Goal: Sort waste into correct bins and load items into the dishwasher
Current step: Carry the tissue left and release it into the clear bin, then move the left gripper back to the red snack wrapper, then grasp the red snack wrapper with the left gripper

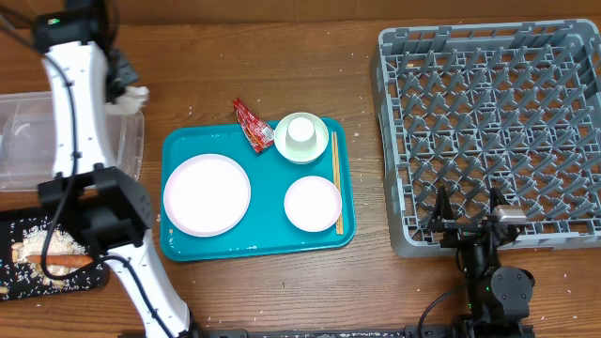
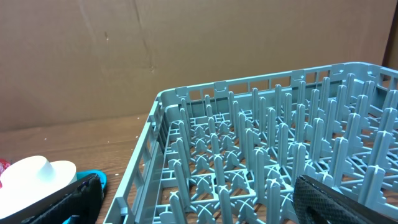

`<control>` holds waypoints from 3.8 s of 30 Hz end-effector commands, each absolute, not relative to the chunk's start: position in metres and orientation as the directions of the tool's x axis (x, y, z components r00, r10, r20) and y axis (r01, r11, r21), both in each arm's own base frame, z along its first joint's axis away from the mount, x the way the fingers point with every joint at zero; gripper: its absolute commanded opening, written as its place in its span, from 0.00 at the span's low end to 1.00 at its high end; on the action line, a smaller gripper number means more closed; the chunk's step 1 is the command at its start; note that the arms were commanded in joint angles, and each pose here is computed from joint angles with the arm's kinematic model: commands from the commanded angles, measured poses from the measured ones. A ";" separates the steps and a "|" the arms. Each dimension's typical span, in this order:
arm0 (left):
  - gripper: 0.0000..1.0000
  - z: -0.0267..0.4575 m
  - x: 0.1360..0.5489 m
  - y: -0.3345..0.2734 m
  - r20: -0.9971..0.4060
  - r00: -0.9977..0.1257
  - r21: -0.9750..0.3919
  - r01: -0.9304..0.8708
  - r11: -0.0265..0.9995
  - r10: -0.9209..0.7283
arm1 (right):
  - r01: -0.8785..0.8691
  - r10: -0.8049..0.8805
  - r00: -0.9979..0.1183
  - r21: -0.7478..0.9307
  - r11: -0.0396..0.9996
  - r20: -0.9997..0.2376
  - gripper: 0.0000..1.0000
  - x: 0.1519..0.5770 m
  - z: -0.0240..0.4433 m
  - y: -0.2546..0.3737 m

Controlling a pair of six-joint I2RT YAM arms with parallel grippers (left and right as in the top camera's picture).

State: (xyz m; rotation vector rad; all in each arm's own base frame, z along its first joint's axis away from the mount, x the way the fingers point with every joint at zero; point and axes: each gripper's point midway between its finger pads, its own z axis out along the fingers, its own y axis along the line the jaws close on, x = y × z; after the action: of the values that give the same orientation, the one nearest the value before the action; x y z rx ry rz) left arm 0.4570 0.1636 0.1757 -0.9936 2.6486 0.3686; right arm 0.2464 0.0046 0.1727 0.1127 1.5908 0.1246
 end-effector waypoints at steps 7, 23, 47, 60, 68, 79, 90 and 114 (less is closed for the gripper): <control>0.25 0.191 0.420 0.239 -0.387 -0.591 0.144 -0.797 0.587 -0.707 | -0.004 0.147 -0.021 0.147 0.989 -0.989 1.00 0.246 0.171 0.004; 0.84 0.182 0.443 0.148 -0.147 -0.767 -0.266 -0.578 0.772 -0.625 | -0.004 0.147 -0.021 0.147 0.989 -0.989 1.00 0.246 0.171 0.004; 0.64 0.128 0.475 -0.063 -0.058 -0.920 -0.221 -0.368 0.903 -0.389 | -0.004 0.147 -0.021 0.147 0.989 -0.989 1.00 0.246 0.171 0.004; 0.60 0.052 0.491 -0.095 0.000 -0.926 -0.183 -0.372 0.910 -0.378 | -0.004 0.147 -0.021 0.147 0.989 -0.989 1.00 0.246 0.171 0.004; 0.60 0.039 0.494 -0.079 -0.037 -0.922 -0.094 -0.380 0.920 -0.384 | -0.004 0.147 -0.021 0.147 0.989 -0.989 1.00 0.246 0.171 0.004; 0.61 0.033 0.498 -0.076 -0.064 -0.922 -0.077 -0.377 0.923 -0.382 | -0.004 0.147 -0.021 0.147 0.989 -0.989 1.00 0.246 0.171 0.004; 0.53 0.034 0.503 -0.082 -0.076 -0.923 -0.097 -0.369 0.925 -0.376 | -0.004 0.147 -0.021 0.147 0.989 -0.989 1.00 0.246 0.171 0.004; 0.57 0.033 0.503 -0.091 -0.087 -0.931 -0.097 -0.346 0.933 -0.354 | -0.004 0.147 -0.021 0.147 0.989 -0.989 1.00 0.246 0.171 0.004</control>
State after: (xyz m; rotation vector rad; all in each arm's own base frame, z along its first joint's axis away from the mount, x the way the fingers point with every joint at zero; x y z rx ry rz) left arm 0.5073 -0.0904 0.0437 -0.5410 2.9637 -0.1442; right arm 0.2464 0.0046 0.1726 0.1127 1.5912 0.1246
